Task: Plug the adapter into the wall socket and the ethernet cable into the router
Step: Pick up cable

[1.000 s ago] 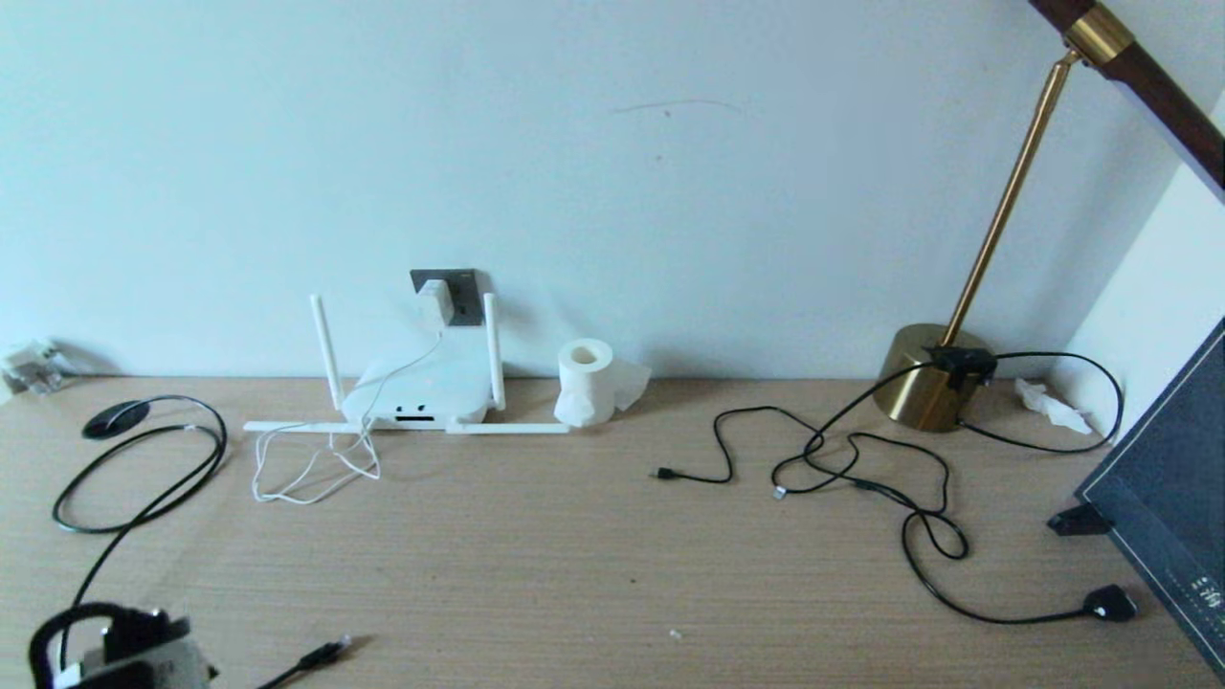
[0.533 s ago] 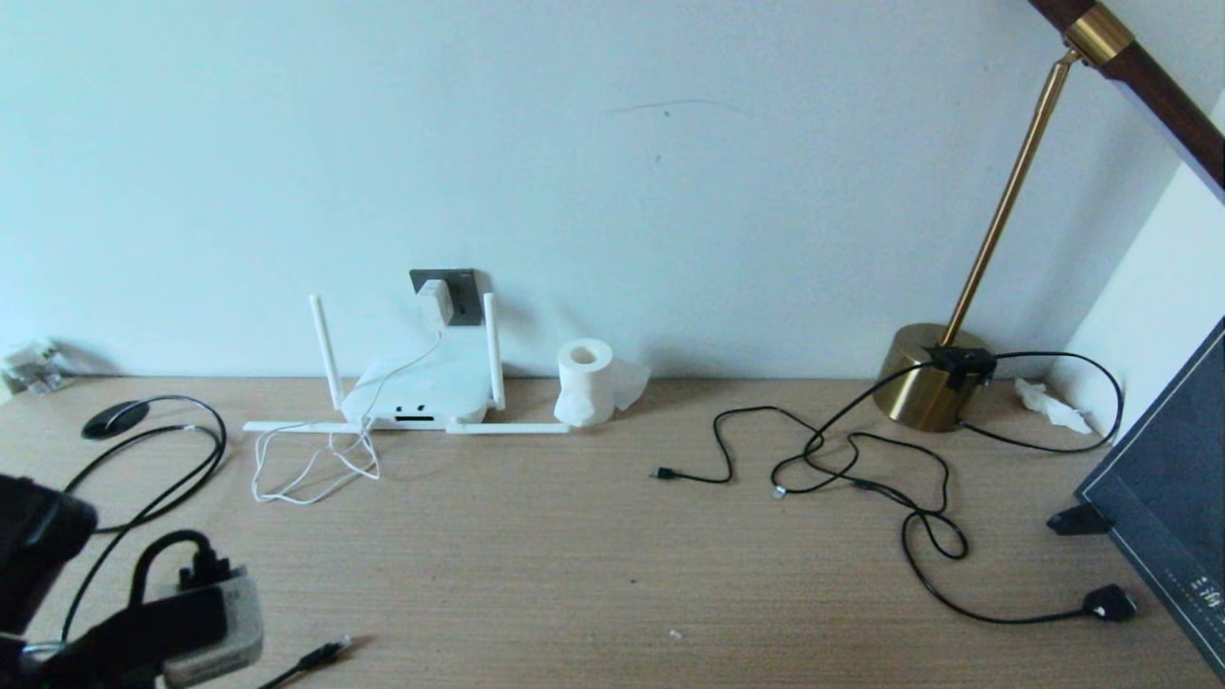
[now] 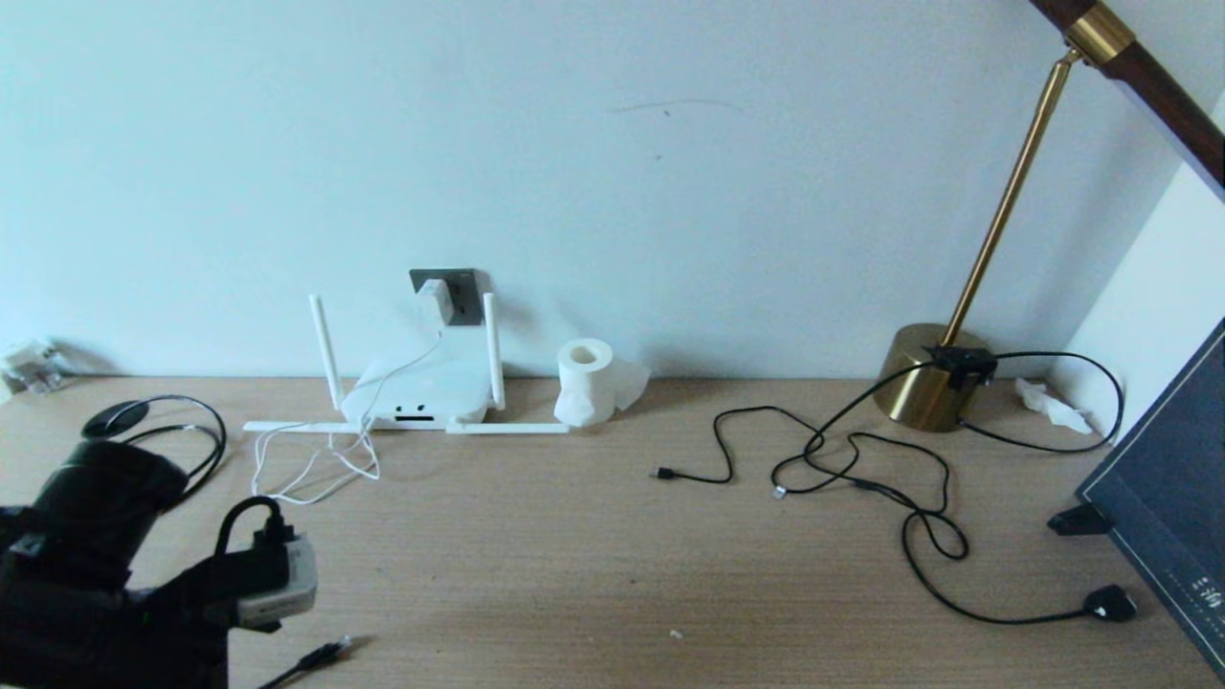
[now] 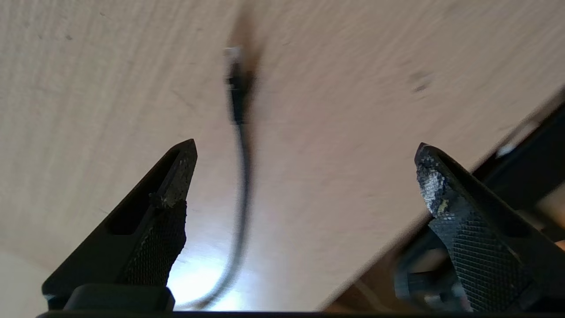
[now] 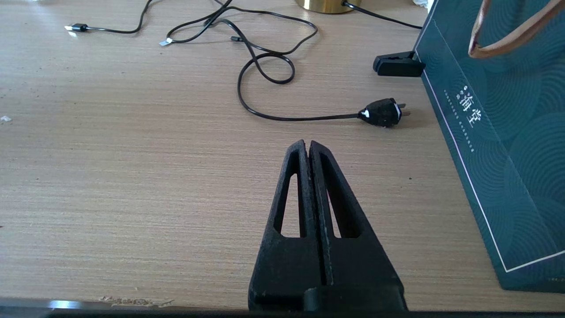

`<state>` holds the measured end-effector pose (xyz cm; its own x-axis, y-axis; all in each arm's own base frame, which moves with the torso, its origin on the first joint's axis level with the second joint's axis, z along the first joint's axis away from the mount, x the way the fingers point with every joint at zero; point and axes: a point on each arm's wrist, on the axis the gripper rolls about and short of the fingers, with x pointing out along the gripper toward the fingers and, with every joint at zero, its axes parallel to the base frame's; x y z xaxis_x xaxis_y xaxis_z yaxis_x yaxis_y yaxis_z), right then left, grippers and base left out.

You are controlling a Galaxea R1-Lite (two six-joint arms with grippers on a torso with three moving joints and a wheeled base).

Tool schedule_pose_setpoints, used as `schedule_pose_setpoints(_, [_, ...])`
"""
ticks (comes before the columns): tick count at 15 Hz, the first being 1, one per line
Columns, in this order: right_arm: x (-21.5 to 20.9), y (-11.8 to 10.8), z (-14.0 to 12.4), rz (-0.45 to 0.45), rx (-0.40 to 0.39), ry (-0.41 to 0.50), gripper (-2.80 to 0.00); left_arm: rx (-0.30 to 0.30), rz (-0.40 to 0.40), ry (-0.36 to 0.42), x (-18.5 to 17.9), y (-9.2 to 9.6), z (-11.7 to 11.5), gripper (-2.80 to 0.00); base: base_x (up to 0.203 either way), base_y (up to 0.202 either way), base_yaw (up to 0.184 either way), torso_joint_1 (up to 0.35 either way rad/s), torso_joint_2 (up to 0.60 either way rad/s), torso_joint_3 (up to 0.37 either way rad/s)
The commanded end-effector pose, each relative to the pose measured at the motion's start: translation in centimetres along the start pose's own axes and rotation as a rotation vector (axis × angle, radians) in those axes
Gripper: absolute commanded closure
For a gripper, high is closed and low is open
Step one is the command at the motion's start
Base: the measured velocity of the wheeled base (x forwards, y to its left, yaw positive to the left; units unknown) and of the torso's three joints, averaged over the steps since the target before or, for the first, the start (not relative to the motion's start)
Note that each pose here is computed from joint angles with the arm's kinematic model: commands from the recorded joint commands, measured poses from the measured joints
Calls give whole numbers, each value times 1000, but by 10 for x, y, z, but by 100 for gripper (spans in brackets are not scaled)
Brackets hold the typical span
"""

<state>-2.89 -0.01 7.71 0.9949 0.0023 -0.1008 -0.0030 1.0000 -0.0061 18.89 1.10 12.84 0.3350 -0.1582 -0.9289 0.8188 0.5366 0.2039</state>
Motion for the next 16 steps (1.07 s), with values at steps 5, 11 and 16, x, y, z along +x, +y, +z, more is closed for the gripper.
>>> schedule_pose_setpoints(5, [0, 0, 0, -1, -1, 2, 0, 28, -54, 46, 20, 26, -11, -280, 0, 0, 0, 0, 0, 0])
schedule_pose_setpoints(11, [0, 0, 0, 1, -1, 2, 0, 25, -55, 46, 35, 41, -8, -280, 0, 0, 0, 0, 0, 0])
schedule_pose_setpoints(16, [0, 0, 0, 1, 0, 2, 0, 28, -47, 45, 56, 48, -10, -280, 0, 0, 0, 0, 0, 0])
